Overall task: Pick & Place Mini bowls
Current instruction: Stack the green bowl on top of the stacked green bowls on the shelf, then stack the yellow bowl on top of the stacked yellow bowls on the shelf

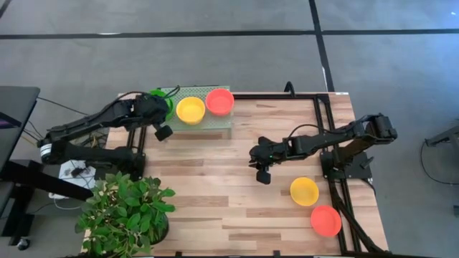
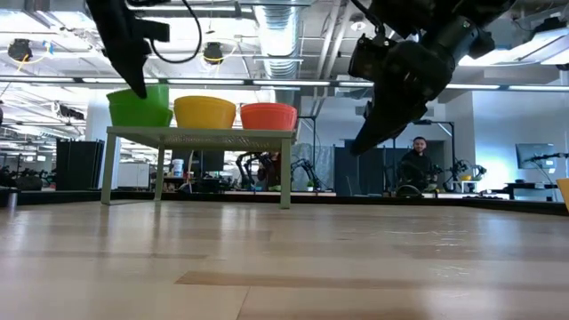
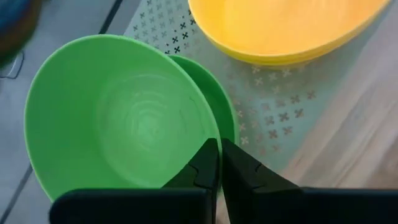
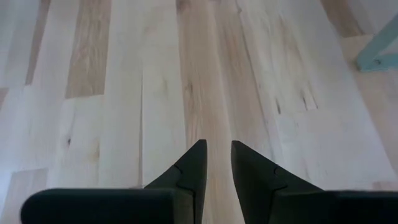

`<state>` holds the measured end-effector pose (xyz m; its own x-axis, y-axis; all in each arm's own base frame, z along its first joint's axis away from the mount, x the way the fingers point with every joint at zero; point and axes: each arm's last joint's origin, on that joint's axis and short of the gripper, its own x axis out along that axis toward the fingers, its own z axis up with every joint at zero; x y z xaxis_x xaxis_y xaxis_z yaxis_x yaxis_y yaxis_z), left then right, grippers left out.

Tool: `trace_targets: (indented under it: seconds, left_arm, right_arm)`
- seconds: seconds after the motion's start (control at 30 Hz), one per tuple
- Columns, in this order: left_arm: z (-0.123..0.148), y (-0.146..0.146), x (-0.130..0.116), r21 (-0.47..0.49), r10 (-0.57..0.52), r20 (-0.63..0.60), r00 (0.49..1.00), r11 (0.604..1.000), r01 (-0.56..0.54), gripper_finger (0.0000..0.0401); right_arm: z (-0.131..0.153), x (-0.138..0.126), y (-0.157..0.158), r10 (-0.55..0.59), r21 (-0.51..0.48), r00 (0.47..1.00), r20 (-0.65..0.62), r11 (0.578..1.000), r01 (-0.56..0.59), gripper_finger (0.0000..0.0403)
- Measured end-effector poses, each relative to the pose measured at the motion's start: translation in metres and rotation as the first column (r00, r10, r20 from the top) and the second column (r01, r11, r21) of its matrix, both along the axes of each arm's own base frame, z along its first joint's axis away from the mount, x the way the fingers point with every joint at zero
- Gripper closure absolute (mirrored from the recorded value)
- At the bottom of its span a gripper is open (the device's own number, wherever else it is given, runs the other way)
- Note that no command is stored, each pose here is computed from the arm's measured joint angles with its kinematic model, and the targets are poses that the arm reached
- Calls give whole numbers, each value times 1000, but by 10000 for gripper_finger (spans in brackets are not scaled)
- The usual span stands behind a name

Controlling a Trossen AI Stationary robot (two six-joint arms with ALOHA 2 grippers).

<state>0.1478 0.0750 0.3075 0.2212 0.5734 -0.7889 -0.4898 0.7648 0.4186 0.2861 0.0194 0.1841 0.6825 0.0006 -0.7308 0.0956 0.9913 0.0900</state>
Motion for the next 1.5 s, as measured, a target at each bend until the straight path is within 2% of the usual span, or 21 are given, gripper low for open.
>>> trace_targets:
  seconds: [0.17, 0.37, 0.83, 0.97, 1.07, 1.2, 1.33, 1.43, 1.5]
  left_arm:
    - [-9, 6, 11, -14, -16, -67, 998, 1000, 15, 368]
    - [-13, 9, 17, -23, -17, -88, 996, 1000, 15, 343]
    - [9, 7, 21, 22, -61, -24, 998, 998, 61, 280]
    - [13, -3, 29, 38, -119, 14, 993, 992, 118, 274]
    - [22, -15, 36, 70, -183, 65, 981, 981, 179, 276]
    - [41, -36, 47, 150, -262, 178, 948, 960, 237, 279]
    - [54, -63, 60, 196, -374, 332, 866, 925, 325, 279]
    - [58, -84, 67, 210, -457, 391, 799, 890, 406, 279]
    - [56, -97, 71, 201, -504, 402, 765, 863, 463, 279]
  right_arm:
    - [1, 0, 0, -1, 0, 1000, 5, 1000, 1, 334]
    - [1, 0, -1, -2, 0, 1000, 6, 1000, 2, 334]
    - [1, 0, -1, -2, 0, 1000, 6, 1000, 2, 334]
    - [1, 0, -1, -2, 0, 1000, -1, 1000, 2, 334]
    - [17, -7, 0, 1, -5, 998, -60, 1000, -1, 334]
    - [47, -19, 5, -4, 13, 997, -77, 1000, 5, 334]
    - [60, -36, 13, -66, 99, 994, -90, 992, 75, 334]
    - [61, -55, 21, -145, 161, 967, -212, 970, 181, 334]
    - [61, -67, 27, -214, 200, 931, -294, 939, 279, 334]
